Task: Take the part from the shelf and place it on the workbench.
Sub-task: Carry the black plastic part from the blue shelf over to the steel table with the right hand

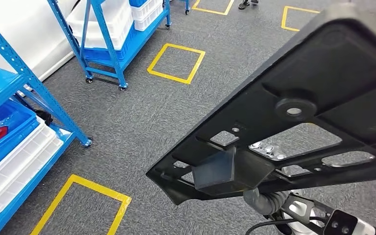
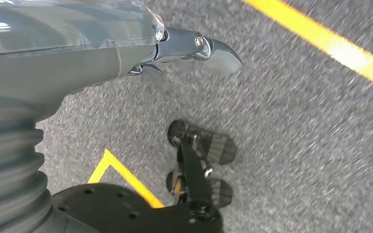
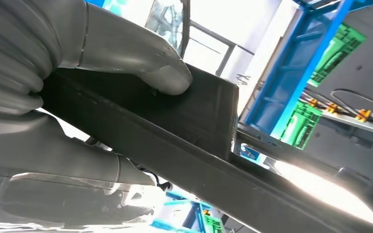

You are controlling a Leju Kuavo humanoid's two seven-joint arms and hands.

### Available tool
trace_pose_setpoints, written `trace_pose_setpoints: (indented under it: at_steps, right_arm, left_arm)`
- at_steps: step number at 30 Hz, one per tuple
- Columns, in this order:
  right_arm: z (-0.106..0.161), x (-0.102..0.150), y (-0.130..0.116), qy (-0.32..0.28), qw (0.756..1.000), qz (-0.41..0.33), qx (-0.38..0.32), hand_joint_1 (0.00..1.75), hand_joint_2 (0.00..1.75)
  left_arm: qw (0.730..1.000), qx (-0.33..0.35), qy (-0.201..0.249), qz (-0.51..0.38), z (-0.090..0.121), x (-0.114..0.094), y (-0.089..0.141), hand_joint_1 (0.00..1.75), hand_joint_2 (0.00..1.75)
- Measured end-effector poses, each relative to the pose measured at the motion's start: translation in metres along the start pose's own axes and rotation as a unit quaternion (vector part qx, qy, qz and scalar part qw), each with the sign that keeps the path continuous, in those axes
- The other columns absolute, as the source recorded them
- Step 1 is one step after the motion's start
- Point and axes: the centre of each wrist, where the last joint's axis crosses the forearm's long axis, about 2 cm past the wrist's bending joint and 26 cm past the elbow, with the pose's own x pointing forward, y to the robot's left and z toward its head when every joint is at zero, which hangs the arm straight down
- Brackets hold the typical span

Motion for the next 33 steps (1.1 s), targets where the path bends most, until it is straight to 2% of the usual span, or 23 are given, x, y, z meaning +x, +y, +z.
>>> trace_pose_setpoints:
  at_steps: [33]
  right_arm:
    - [0.0050, -0.0052, 0.0017, 0.016, 1.000, 0.003, -0.003, 1.75, 1.75]
  left_arm:
    - [1.000, -0.009, 0.006, -0.003, 0.0012, -0.0026, -0.0037, 0.00, 1.75]
